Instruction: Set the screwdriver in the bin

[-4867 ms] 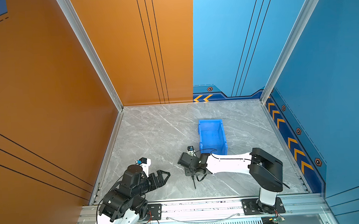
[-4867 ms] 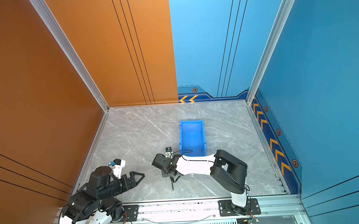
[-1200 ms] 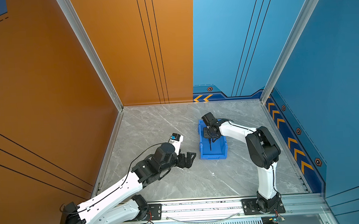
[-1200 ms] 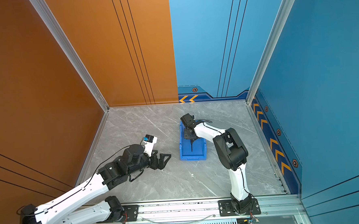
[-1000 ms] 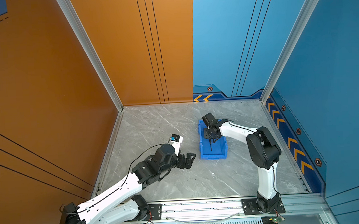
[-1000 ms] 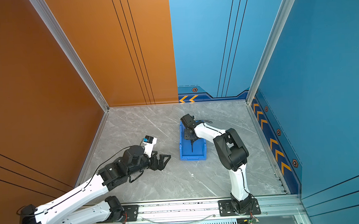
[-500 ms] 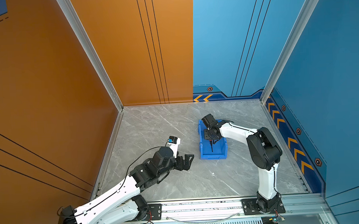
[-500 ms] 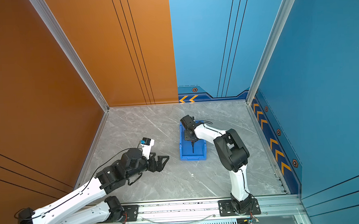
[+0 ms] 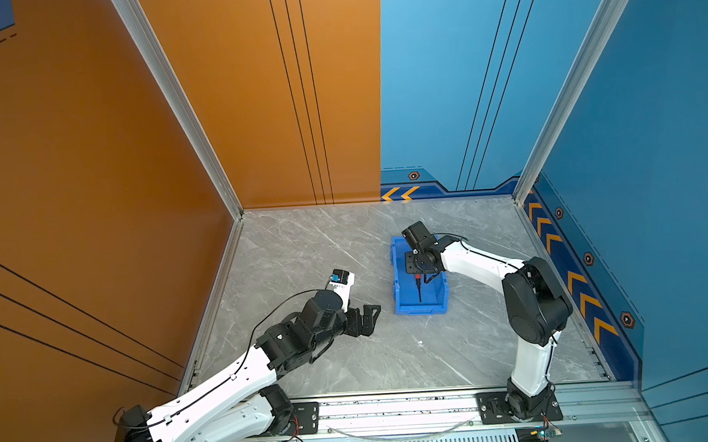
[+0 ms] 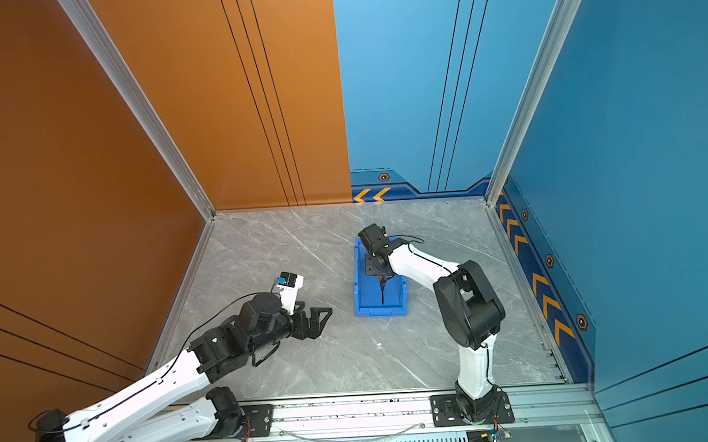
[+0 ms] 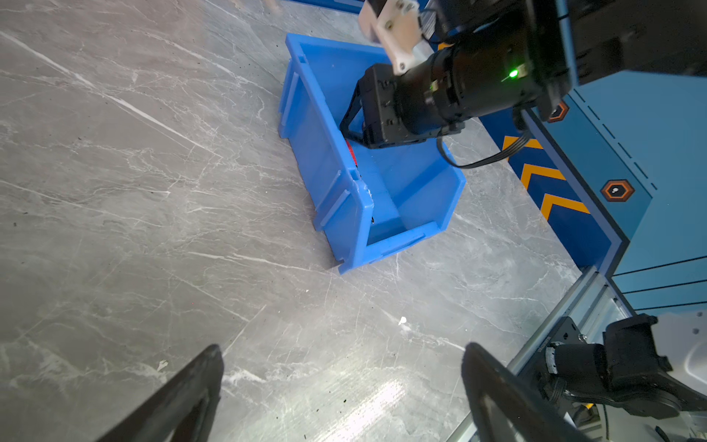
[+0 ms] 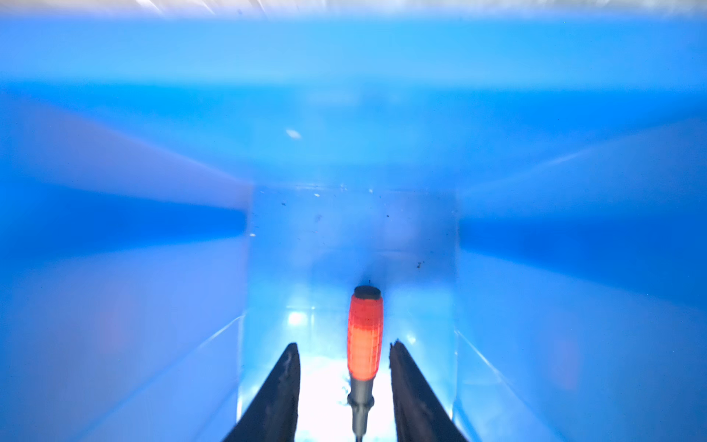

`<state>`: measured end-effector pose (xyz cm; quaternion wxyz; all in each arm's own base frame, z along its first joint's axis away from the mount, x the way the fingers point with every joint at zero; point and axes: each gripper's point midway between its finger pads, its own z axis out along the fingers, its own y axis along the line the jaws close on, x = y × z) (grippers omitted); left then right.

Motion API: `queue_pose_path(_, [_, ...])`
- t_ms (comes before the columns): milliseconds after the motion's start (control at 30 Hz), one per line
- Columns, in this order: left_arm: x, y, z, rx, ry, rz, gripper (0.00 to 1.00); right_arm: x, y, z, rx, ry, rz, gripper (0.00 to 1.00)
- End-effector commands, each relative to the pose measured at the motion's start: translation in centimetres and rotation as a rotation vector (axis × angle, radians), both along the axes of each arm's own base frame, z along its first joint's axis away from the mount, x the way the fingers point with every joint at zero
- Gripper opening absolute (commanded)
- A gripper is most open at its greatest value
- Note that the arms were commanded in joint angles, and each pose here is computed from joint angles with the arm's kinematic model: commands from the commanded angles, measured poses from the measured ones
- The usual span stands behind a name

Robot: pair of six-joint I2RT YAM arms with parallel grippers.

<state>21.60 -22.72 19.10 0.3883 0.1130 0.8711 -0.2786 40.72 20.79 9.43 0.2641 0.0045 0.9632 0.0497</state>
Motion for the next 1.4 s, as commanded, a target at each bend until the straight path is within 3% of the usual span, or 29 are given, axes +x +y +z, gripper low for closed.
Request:
queue_pose_path(0, [0.8, 0.8, 0.1, 0.083, -0.017, 0.022, 0.98, -1.4, -0.1, 1.7, 0.037, 0.001, 0.012, 0.44])
queue_pose_path(200, [2.5, 2.5, -0.8, 0.196, -0.013, 0.101, 0.98, -2.2, -0.6, 5.4, 0.080, -0.066, 0.047, 0.53])
queue_pose_path(433, [5.3, 6.4, -1.1, 0.255, 0.017, 0.256, 0.98, -2.0, -4.5, 8.6, 0.100, -0.113, 0.000, 0.65])
queue_pose_path(900, [10.6, 14.5, -2.4, 0.282, 0.026, 0.491, 0.98, -4.2, -13.5, 12.4, -0.037, -0.215, -0.151, 0.91])
queue_pose_path(967, [10.9, 15.2, -3.1, 0.294, 0.040, 0.517, 0.98, -4.4, -14.4, 12.5, -0.053, -0.230, -0.164, 1.00])
queue_pose_path(1167, [10.8, 17.1, -4.5, 0.369, 0.051, 0.571, 0.98, -4.6, -17.3, 13.3, -0.135, -0.303, -0.250, 1.00])
queue_pose_path(1367, [11.3, 19.4, -4.0, 0.465, -0.029, 0.646, 0.98, -4.4, -20.9, 12.2, -0.066, -0.367, -0.362, 1.00])
